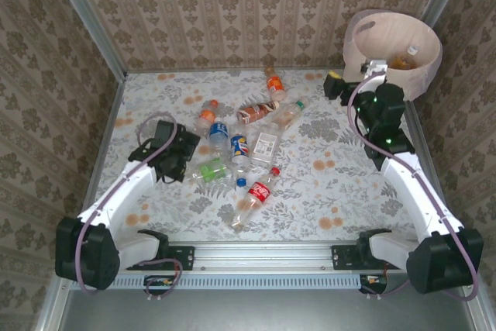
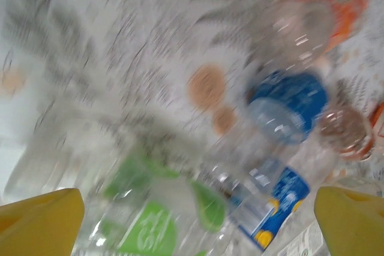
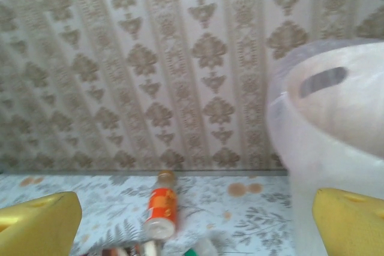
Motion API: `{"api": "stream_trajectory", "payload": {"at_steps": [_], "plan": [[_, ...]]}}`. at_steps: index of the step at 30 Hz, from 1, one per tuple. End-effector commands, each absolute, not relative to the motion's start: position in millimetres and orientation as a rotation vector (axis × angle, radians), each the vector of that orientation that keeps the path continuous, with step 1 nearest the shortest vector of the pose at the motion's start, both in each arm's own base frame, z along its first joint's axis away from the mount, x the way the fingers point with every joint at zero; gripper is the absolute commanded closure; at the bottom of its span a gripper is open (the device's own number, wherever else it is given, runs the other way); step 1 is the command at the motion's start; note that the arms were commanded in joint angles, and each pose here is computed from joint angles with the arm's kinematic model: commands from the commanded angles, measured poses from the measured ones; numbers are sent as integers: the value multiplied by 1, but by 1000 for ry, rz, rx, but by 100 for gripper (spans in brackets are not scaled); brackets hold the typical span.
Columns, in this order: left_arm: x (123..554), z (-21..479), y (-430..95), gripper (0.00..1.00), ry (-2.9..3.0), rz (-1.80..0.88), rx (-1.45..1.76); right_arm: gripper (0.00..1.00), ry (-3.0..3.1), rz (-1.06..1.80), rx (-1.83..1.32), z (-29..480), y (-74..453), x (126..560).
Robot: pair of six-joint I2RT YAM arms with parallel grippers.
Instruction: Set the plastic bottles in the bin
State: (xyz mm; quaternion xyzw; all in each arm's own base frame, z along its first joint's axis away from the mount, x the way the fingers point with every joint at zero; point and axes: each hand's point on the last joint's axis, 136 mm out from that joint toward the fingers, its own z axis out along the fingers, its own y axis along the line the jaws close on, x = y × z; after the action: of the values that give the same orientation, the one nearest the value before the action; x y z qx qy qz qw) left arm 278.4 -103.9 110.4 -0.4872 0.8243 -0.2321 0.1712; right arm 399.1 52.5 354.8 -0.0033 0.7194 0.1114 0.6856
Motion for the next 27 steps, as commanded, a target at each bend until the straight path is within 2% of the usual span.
{"api": "stream_trajectory", "payload": {"at_steps": [1,6,10,17,27], "plan": [[252,97,-120,0,2298,-799,-1720,0,1494,379,-233,365,95,377],[248,98,-129,0,2244,-817,-1807,0,1514,433,-416,344,131,360],[247,82,-146,0,2241,-858,-1918,0,1495,415,-592,334,157,346],[249,61,-144,1,2132,-823,-2072,0,1459,432,-883,314,204,312],[262,29,-136,13,2042,-750,-2161,0,1488,449,-999,281,227,302]]}}
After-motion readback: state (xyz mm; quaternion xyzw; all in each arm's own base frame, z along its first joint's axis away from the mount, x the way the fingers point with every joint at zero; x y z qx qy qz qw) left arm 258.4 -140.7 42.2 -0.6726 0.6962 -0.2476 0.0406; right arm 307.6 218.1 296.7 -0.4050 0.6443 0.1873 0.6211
